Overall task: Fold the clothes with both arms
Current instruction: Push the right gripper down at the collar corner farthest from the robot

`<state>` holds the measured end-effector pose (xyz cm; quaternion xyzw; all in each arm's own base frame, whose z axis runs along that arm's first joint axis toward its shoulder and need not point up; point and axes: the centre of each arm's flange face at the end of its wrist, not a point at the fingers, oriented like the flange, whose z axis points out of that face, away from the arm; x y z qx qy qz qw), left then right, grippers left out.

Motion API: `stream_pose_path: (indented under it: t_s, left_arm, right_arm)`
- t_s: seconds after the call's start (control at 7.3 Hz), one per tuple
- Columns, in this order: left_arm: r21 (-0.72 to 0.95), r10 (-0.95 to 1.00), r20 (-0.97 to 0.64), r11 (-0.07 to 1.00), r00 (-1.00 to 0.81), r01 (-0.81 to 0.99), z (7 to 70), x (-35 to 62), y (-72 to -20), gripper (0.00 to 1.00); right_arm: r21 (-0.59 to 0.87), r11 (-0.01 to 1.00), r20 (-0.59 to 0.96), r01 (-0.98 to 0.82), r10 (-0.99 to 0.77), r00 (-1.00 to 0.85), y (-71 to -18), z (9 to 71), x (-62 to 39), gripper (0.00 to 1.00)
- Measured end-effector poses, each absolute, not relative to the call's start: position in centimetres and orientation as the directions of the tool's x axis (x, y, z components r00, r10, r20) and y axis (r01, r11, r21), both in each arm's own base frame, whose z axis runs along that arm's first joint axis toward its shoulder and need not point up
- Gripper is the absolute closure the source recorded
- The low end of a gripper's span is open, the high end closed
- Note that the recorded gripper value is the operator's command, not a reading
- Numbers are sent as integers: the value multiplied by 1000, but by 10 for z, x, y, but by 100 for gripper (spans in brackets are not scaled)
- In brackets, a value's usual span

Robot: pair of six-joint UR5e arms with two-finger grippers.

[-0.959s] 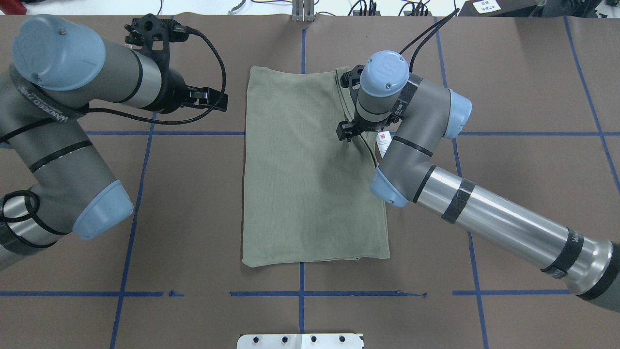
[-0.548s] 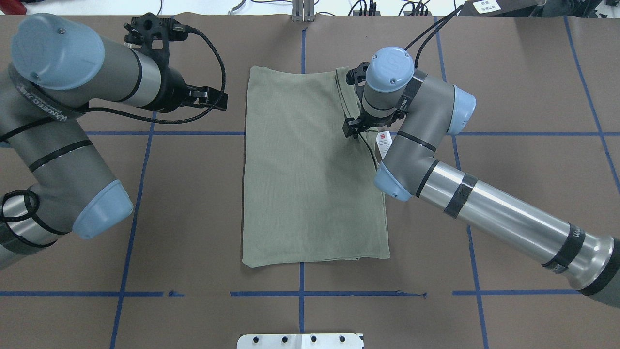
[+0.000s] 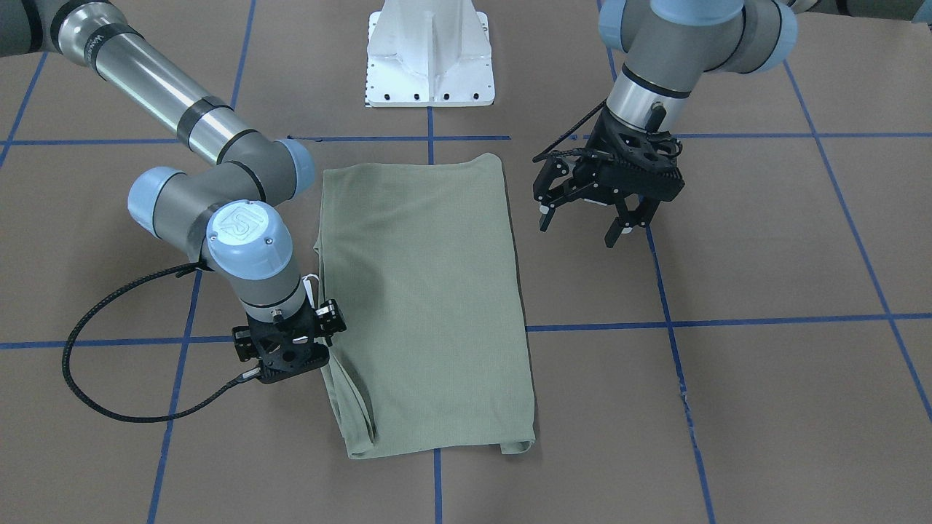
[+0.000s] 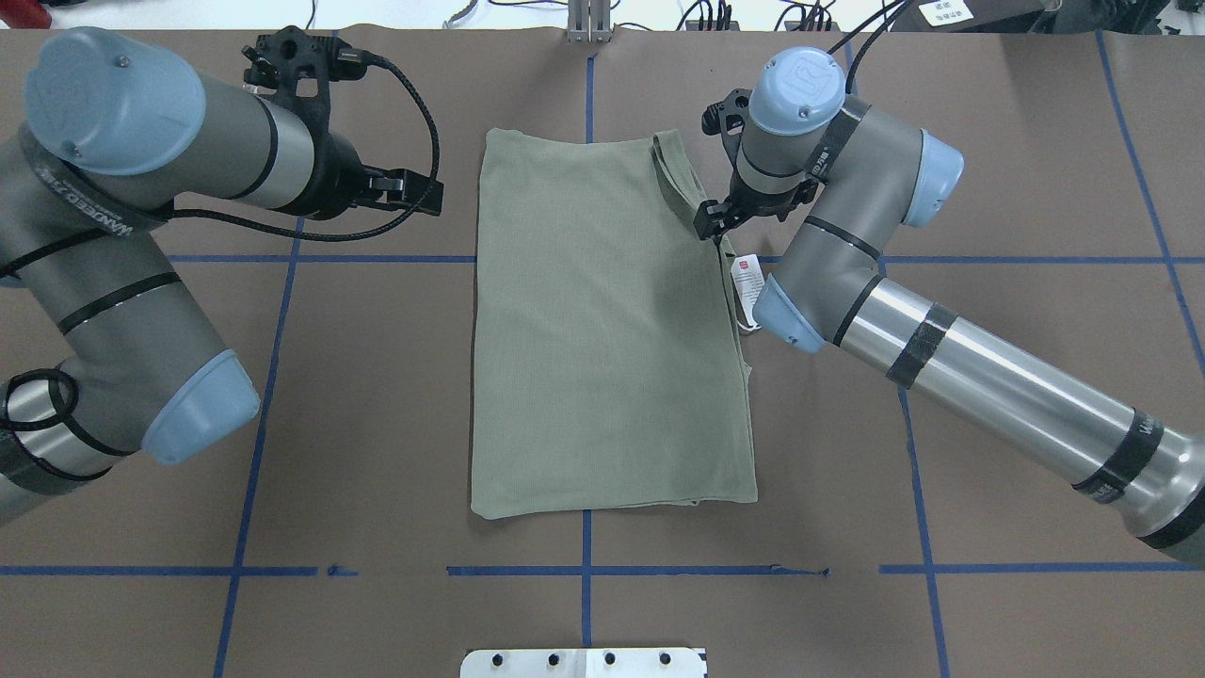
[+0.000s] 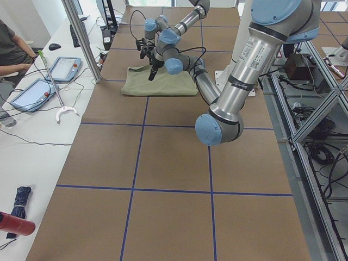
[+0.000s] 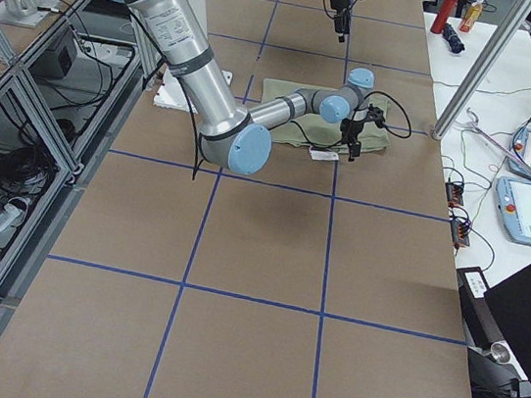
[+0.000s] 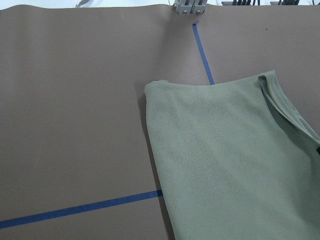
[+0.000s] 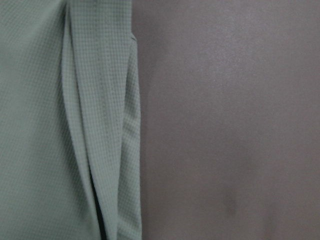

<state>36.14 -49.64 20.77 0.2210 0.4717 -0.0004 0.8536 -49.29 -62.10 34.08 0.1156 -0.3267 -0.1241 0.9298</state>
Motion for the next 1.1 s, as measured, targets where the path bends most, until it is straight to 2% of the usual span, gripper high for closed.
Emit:
stream_pose_path:
  t_s: [0.41, 0.82, 1.1]
  left_arm:
    - [378, 207, -806, 901, 554, 212, 207, 360, -497, 0]
    - [378, 201, -804, 899, 559, 221, 208, 354, -502, 0]
    - [385, 204, -801, 895, 563, 223, 208, 350, -505, 0]
  right_arm:
    - [294, 944, 580, 147, -299, 758, -633, 339, -484, 0]
    - [314, 939, 590, 139, -307, 746, -660, 288, -504, 0]
    - [328, 935, 592, 135, -315, 742, -680, 285, -524, 0]
